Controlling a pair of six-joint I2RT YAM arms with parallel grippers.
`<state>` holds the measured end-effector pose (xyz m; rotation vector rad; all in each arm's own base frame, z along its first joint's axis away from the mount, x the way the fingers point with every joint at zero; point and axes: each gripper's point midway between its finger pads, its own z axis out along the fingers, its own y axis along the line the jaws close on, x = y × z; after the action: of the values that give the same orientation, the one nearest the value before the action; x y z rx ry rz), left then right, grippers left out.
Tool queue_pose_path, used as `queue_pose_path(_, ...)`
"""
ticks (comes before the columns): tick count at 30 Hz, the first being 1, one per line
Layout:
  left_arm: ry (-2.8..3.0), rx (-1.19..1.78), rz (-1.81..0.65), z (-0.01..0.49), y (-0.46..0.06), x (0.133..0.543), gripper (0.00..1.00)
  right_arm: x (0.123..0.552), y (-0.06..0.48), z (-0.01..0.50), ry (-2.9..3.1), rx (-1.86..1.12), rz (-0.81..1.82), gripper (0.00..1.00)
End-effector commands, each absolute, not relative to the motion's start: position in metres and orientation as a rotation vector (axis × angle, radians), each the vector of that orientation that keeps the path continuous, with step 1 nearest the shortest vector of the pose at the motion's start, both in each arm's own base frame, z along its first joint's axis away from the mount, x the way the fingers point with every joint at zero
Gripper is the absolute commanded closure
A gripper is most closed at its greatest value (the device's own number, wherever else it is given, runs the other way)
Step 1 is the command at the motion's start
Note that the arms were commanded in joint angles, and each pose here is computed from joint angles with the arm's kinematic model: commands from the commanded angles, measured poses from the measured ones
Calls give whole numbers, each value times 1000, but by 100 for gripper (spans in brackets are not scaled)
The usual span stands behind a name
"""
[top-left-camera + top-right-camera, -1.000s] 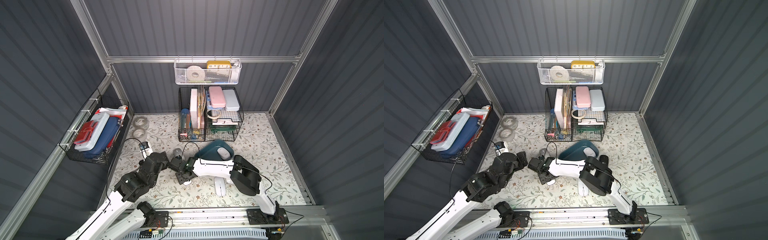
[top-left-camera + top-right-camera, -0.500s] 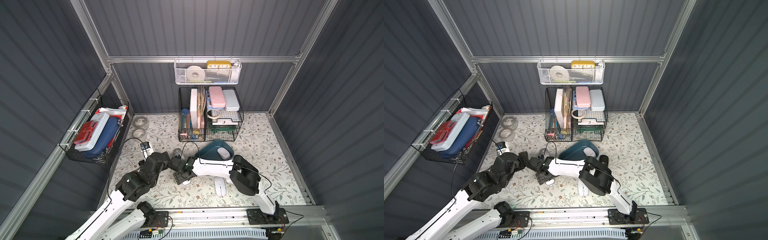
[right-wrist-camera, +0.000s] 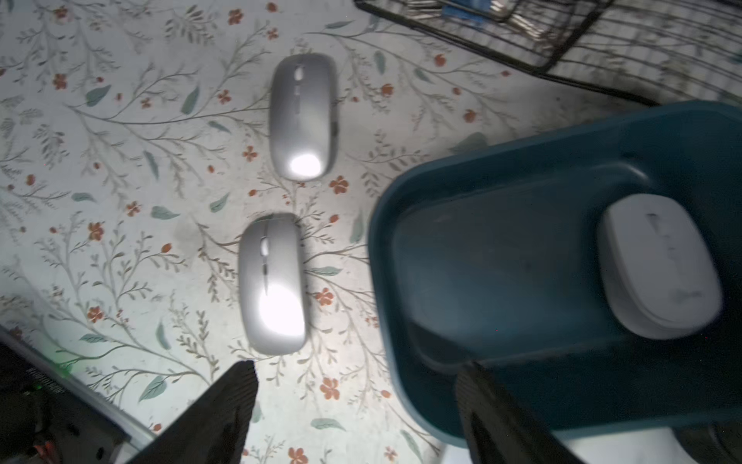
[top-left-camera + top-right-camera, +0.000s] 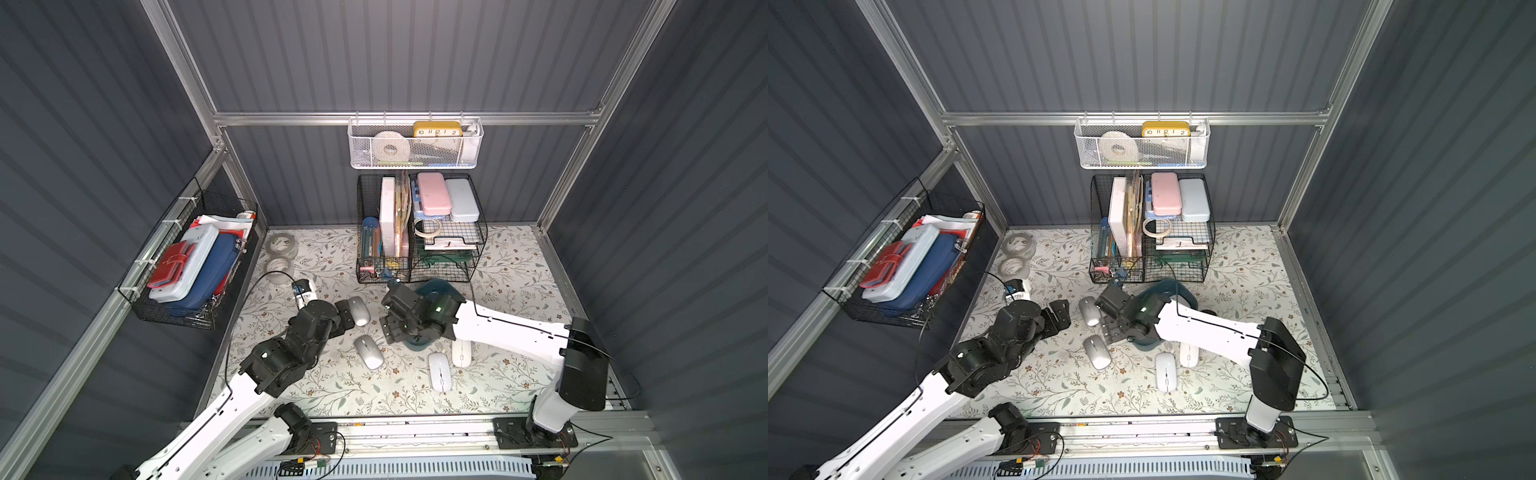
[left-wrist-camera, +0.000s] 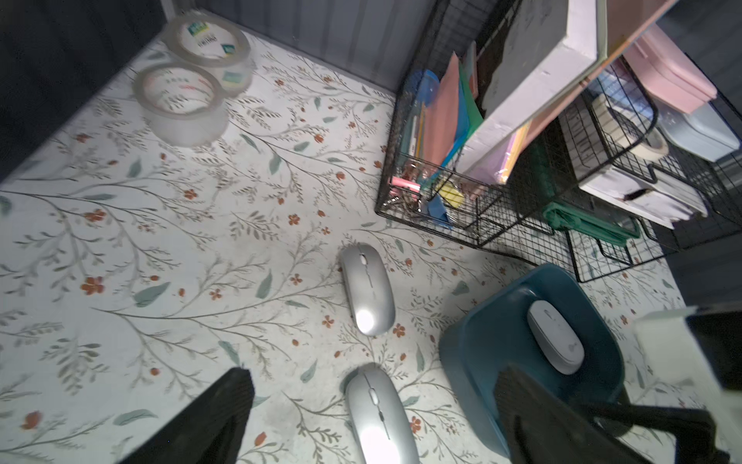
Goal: Take out the mouse from the storage box
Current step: Place the mouse at the center of the board, then adjust the mouse in the storage box.
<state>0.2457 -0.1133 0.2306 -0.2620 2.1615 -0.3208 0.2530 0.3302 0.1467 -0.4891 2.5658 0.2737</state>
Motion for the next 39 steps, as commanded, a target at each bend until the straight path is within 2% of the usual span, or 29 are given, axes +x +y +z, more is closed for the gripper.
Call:
queue_pose_path(1,2257,-197,-508,204,-159,252,1,275,281,133,2583,-407,133,16)
queue_pose_path(3,2326,-94,-606,190,-191,256,1,287,255,129,2586,-350,93,16)
queue_pose_path(7,2489,16,-626,158,-227,265,1,305,222,113,2619,-271,96,15)
queue_pose_path(13,2621,-44,-498,113,-228,271,1,330,195,90,2695,-184,44,15)
queue_pose_path(22,2654,-13,-622,98,-251,271,1,355,181,70,2728,-137,-11,14)
queue_pose_path(39,2689,3,-627,84,-259,273,1,375,195,38,2776,-128,-20,12)
